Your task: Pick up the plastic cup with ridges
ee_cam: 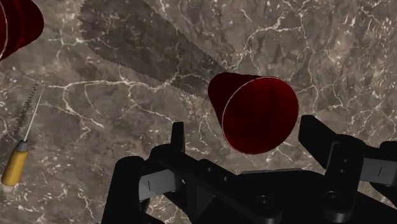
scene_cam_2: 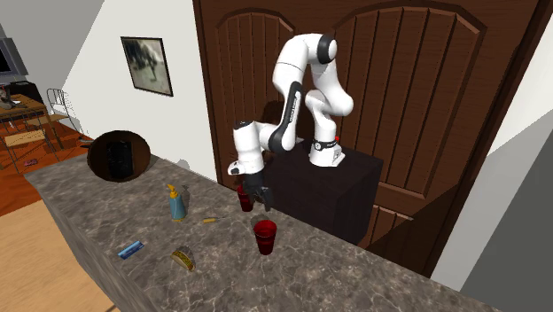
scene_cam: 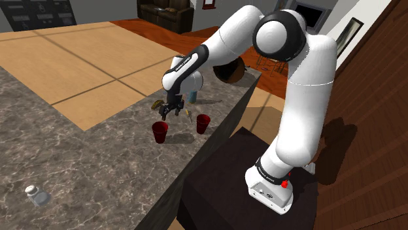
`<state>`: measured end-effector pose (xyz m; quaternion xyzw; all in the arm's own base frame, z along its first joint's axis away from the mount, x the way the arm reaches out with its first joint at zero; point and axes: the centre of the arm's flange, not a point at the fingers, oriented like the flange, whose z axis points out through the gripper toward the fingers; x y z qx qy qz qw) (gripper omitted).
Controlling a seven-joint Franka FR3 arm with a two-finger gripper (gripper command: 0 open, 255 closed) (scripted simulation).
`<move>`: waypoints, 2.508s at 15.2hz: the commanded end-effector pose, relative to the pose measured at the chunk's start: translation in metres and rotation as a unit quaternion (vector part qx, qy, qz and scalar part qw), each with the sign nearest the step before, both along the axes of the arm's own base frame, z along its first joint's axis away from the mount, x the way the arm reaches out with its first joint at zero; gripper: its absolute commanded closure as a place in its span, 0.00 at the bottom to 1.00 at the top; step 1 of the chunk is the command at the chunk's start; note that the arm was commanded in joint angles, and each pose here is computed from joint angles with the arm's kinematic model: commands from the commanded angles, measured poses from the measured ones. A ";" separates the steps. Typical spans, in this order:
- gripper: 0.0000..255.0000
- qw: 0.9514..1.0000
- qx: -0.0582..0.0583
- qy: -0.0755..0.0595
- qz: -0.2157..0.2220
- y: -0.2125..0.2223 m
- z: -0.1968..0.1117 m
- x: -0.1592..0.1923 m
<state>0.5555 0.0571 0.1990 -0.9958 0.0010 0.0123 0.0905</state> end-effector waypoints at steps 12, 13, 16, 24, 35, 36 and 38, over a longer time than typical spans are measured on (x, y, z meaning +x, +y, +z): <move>0.00 1.000 0.011 0.006 -0.005 0.011 -0.093 0.027; 0.00 1.000 0.011 0.006 -0.005 0.011 -0.093 0.027; 1.00 1.000 0.011 0.006 -0.005 0.010 -0.093 0.027; 1.00 1.000 0.011 0.006 -0.005 0.011 -0.088 0.027; 1.00 1.000 0.011 0.006 -0.005 0.011 -0.030 0.027; 1.00 1.000 0.011 0.006 -0.005 0.011 -0.025 0.027; 1.00 1.000 0.011 0.006 -0.005 0.011 -0.014 0.027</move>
